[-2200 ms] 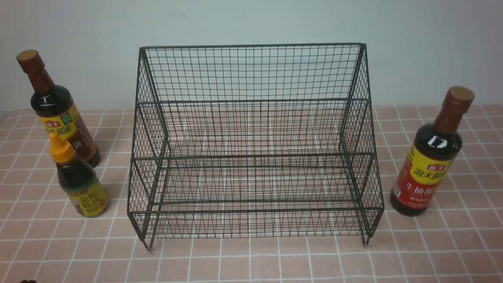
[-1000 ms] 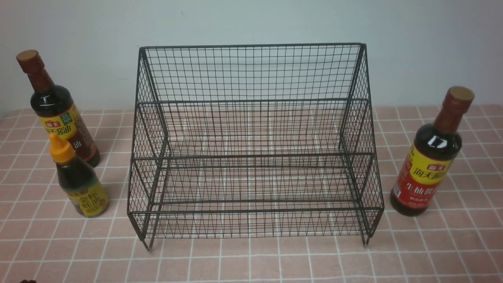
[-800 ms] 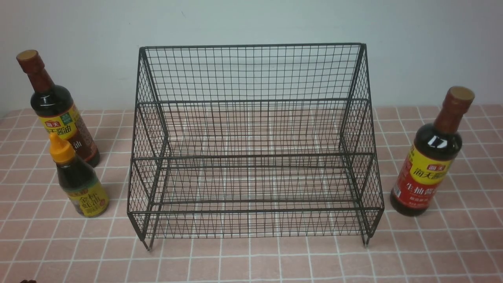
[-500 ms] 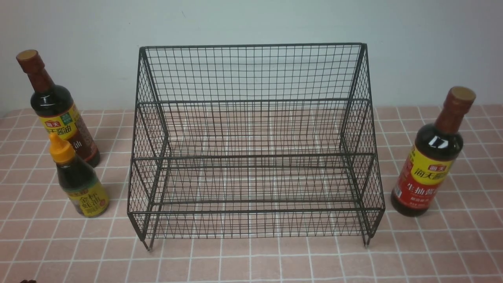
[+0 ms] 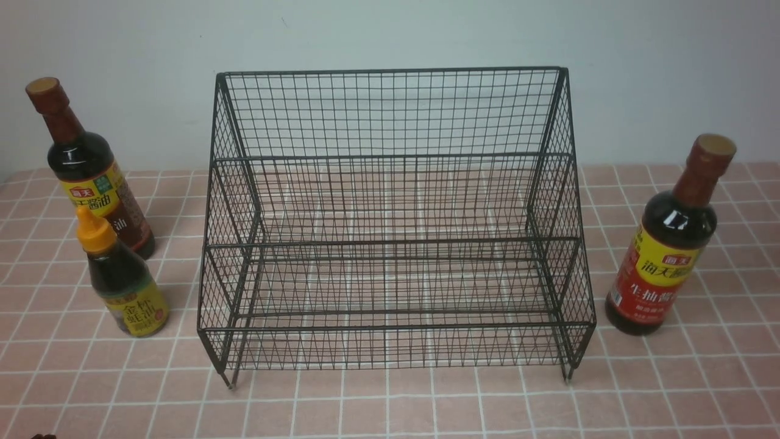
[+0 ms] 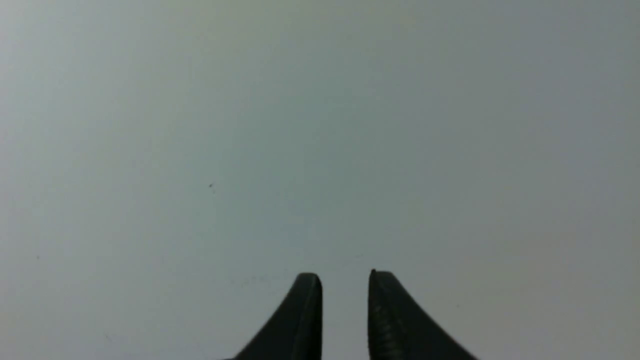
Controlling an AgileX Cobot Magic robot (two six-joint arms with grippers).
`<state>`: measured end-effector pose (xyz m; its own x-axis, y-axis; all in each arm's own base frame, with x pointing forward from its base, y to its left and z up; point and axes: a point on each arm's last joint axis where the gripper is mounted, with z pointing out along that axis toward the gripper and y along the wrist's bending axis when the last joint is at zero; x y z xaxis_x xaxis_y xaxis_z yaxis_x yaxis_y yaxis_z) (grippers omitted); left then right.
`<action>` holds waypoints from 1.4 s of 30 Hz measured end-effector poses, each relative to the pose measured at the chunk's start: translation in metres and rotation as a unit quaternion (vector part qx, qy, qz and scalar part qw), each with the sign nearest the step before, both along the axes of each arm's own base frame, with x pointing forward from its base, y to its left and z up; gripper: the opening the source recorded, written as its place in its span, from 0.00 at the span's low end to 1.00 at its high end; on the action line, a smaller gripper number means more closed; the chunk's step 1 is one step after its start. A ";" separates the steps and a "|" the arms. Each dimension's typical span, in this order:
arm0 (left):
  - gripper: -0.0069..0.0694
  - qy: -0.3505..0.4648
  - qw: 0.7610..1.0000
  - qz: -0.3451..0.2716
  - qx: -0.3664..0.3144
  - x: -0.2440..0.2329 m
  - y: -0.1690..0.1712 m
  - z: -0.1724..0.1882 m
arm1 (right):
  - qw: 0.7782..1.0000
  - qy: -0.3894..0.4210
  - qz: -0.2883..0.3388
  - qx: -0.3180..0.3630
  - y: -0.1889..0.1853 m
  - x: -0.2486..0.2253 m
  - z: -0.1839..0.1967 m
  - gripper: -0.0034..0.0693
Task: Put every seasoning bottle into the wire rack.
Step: Use the right arm to grab the condiment bottle closest to it, then use the right arm to put the condiment bottle back on the shelf
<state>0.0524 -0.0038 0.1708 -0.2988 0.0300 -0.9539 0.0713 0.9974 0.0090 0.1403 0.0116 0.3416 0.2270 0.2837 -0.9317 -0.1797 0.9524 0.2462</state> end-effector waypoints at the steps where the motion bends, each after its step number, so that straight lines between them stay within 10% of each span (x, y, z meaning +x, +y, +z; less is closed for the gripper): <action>1: 0.08 0.000 1.000 0.000 0.000 0.000 0.000 0.000 | 1.000 0.014 0.005 -0.012 0.002 0.011 -0.001 0.28; 15: 0.08 0.000 1.000 0.000 0.000 0.000 0.000 0.000 | 0.989 0.114 0.036 -0.087 0.019 0.125 -0.056 0.73; 21: 0.08 0.000 1.000 0.000 0.000 0.000 0.000 0.000 | 0.981 0.159 0.045 -0.098 0.022 0.144 -0.089 0.72; 26: 0.08 0.000 1.000 0.000 0.000 0.000 0.000 0.000 | 0.975 0.177 0.045 -0.123 0.023 0.149 -0.102 0.42; 31: 0.08 0.000 1.000 0.000 0.000 0.000 0.000 0.000 | 0.972 0.179 0.041 -0.148 0.021 0.142 -0.092 0.42; 42: 0.08 0.000 1.000 0.000 0.000 0.000 0.000 0.000 | 0.987 -0.052 0.092 -0.123 0.034 0.102 0.045 0.42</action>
